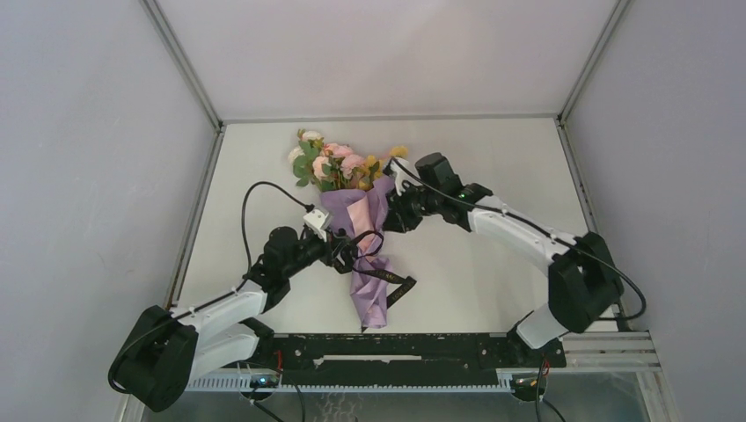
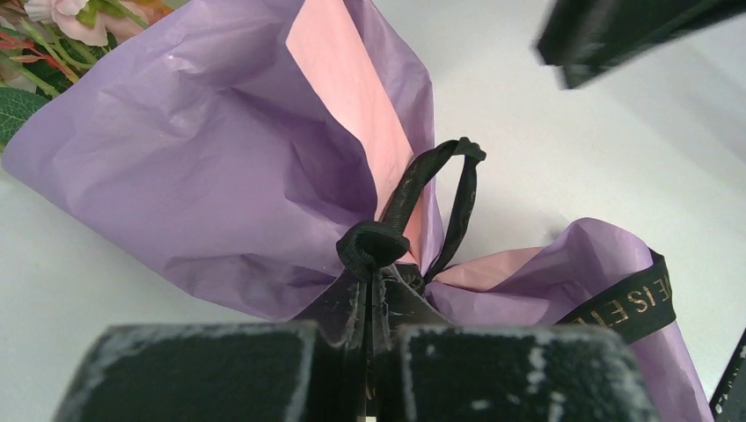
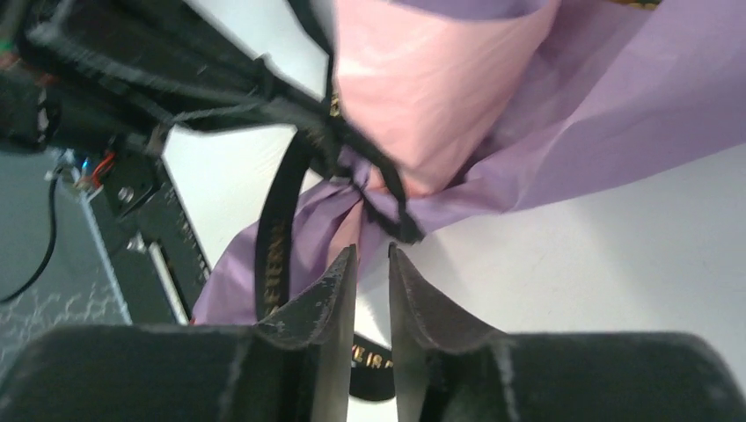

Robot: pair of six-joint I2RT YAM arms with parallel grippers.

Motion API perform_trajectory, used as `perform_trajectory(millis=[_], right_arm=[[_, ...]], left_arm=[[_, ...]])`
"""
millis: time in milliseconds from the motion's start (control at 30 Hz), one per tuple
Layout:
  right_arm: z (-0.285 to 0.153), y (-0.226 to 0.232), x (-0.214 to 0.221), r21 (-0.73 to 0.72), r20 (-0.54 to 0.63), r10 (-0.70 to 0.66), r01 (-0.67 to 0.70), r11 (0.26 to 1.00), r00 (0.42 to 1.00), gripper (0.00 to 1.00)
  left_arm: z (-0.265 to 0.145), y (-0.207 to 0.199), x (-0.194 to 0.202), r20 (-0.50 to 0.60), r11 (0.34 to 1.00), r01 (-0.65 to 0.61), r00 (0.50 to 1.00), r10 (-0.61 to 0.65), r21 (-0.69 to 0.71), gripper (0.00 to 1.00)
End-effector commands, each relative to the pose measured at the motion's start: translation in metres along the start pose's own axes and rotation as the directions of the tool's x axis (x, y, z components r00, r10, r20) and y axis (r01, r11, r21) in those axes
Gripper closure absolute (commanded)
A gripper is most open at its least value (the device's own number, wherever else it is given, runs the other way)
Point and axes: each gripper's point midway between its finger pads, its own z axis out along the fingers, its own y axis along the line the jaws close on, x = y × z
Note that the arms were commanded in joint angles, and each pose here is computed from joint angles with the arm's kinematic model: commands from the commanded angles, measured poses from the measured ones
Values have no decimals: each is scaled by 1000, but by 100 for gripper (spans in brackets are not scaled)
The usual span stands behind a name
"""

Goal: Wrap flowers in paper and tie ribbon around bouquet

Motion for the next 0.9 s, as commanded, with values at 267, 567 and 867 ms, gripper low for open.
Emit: perform_trajectory(millis=[267, 567, 867], right_arm=[[57, -35, -8, 19, -90, -61, 63, 998, 994, 84], [68, 10, 19, -285, -160, -72, 24, 958, 985, 84], [89, 3, 21, -258, -189, -81, 30, 966, 979, 83]], left_arm=[[-1, -2, -11, 59, 999, -47, 997, 47, 11, 100], [-1, 4, -12, 62, 999, -45, 997, 46, -21, 100], [-1, 3, -12, 62, 999, -47, 997, 48, -19, 100]])
